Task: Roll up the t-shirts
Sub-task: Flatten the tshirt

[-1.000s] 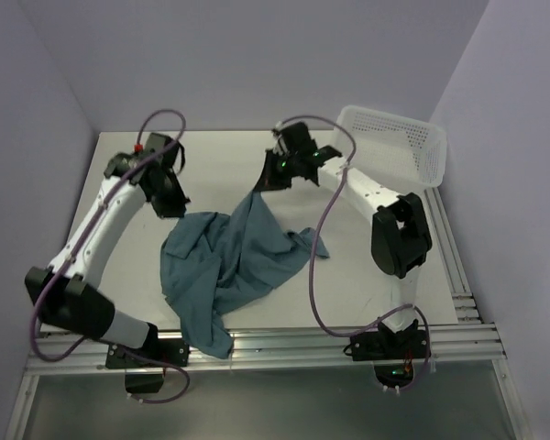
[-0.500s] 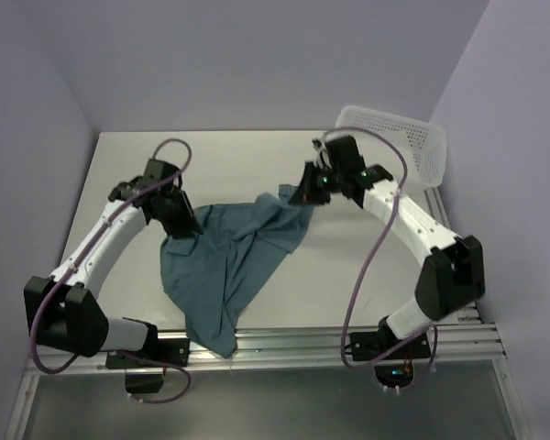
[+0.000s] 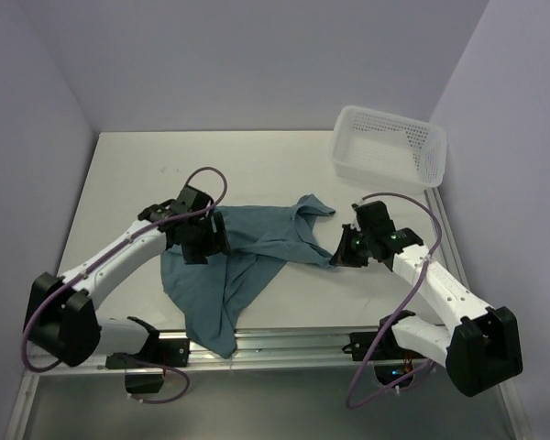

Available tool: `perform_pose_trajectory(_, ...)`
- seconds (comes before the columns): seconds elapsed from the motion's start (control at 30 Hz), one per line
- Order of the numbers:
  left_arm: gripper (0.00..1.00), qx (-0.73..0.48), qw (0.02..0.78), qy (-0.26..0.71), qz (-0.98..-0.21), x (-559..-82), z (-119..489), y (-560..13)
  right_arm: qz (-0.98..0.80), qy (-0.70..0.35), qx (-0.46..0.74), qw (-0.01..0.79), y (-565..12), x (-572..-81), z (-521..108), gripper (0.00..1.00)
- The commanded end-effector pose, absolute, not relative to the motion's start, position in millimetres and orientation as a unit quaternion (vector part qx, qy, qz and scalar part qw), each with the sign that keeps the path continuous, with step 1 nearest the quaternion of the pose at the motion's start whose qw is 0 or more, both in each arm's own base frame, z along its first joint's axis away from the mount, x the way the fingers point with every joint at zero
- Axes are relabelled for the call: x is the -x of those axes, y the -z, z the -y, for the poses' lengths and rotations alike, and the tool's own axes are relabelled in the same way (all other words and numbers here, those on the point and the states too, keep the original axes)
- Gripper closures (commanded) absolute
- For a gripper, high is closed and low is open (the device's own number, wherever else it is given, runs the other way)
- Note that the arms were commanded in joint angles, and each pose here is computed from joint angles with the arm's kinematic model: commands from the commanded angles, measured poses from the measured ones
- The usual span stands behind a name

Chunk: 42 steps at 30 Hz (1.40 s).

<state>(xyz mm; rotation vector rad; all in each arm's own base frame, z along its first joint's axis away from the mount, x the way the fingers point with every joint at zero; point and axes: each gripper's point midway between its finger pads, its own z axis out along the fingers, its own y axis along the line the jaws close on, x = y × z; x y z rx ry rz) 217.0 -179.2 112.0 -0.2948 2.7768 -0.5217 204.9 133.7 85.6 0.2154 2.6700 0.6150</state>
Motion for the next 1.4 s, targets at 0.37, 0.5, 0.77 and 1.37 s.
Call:
perform_pose_trajectory(0.37,0.26,0.108,0.144,0.122,-0.976,-282,173,-68,-0.959,-0.187,-0.111,0.180,-68,-206,-123,1.00)
perform_pose_trajectory(0.5,0.27,0.105,0.134,0.111,-0.979,-281,170,-60,-0.958,-0.193,-0.110,0.179,-67,-209,-127,1.00)
perform_pose_trajectory(0.77,0.62,0.102,0.122,0.123,-0.980,-280,176,-53,-0.958,-0.195,-0.109,0.178,-67,-213,-129,1.00)
perform_pose_trajectory(1.37,1.00,0.156,0.171,0.065,-0.971,-273,143,-106,-0.955,-0.237,-0.106,0.147,-50,-183,-144,1.00)
